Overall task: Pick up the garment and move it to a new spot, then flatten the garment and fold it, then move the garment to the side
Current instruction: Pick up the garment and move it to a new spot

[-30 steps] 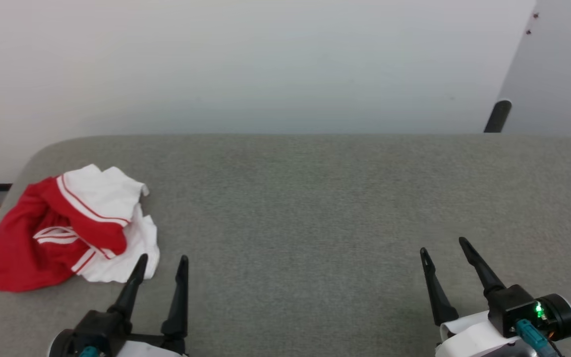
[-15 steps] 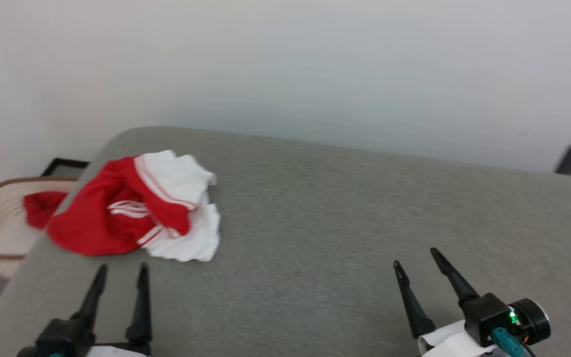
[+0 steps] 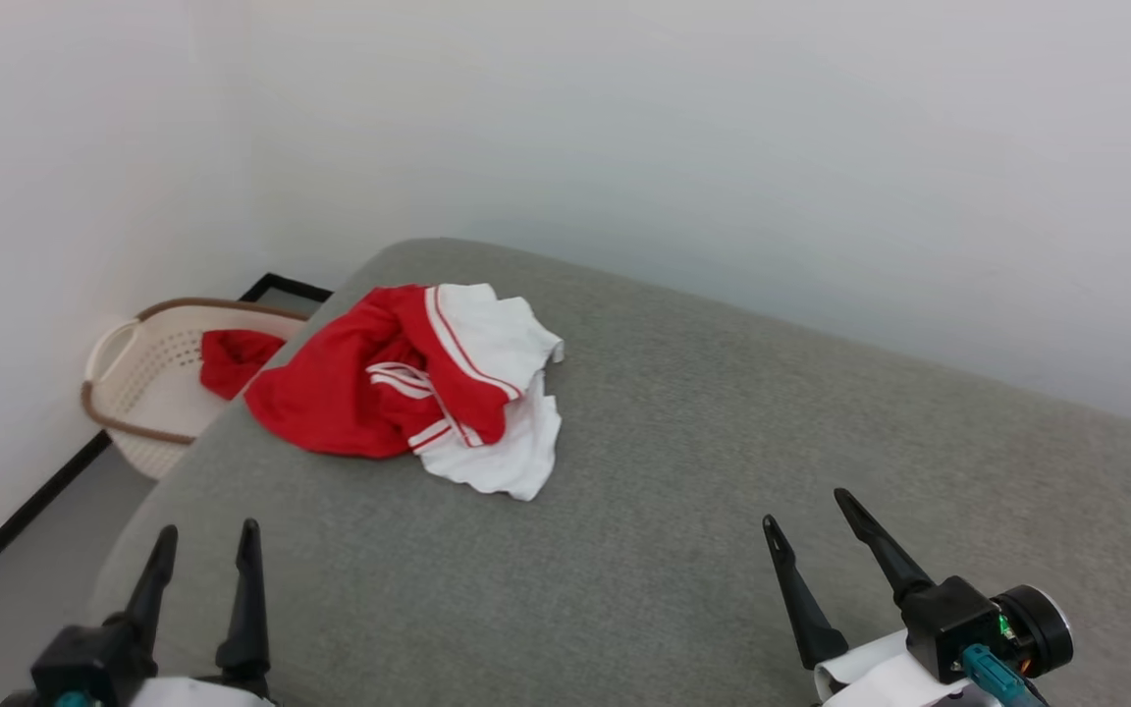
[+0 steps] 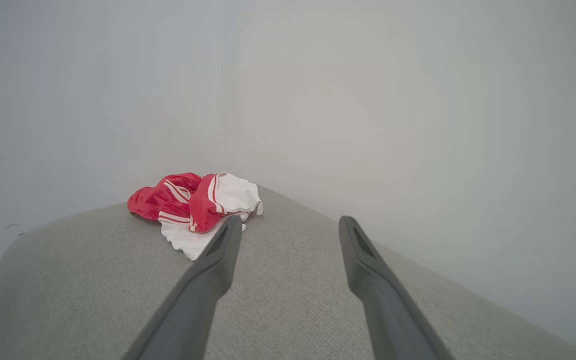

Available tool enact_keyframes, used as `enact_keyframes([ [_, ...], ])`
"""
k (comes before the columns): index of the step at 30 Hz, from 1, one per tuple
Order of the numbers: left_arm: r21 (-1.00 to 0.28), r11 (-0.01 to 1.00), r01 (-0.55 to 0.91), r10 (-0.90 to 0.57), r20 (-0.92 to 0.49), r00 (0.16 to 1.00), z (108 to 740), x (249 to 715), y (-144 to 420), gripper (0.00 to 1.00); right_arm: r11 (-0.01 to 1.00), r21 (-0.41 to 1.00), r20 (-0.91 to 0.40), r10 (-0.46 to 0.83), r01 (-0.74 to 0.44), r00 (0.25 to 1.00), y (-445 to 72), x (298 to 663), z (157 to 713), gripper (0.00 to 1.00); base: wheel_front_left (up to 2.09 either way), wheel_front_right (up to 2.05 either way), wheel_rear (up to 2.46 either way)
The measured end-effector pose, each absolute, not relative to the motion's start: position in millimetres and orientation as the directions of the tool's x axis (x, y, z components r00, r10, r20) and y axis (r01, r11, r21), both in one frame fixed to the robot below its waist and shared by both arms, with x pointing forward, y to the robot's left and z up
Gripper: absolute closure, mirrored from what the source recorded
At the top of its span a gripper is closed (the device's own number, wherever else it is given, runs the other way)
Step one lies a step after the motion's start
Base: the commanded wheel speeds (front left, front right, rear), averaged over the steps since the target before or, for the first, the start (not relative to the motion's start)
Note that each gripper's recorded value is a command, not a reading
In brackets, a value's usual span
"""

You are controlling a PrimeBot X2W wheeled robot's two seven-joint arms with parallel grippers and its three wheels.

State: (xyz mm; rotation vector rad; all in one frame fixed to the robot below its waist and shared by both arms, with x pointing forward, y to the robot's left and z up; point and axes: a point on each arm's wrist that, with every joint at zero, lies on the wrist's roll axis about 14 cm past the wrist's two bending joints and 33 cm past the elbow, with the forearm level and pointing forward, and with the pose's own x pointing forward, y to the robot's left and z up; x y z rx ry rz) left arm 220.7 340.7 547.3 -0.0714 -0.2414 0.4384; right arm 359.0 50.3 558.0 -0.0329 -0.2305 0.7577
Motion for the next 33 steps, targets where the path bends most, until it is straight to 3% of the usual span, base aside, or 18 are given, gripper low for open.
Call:
enact_keyframes([
  [6, -0.146, 0.905, -0.399, 0.423, 0.206, 0.882, 556.9, 232.3, 346.0, 0.0, 0.724, -0.129, 0.199, 0.688, -0.678, 0.697, 53.9, 366.6, 559.9, 0.0, 0.0, 0.0, 0.0],
  [14, -0.145, 0.931, -0.336, 0.355, 0.142, 0.924, 582.5, 281.0, 361.6, 0.0, 0.754, -0.148, 0.191, 0.657, -0.64, 0.729, 40.3, 384.4, 554.9, 0.0, 0.0, 0.0, 0.0],
  [24, -0.159, 0.937, -0.311, 0.3, -0.088, 0.95, 591.5, 363.6, 398.3, 0.0, 0.804, -0.161, 0.185, 0.595, -0.573, 0.782, 7.2, 424.1, 543.7, 0.0, 0.0, 0.0, 0.0],
  [33, -0.183, 0.937, -0.296, 0.217, -0.357, 0.908, 548.7, 441.1, 398.0, 0.0, 0.854, -0.145, 0.128, 0.516, -0.499, 0.847, -35.2, 455.3, 510.1, 0.0, 0.0, 0.0, 0.0],
])
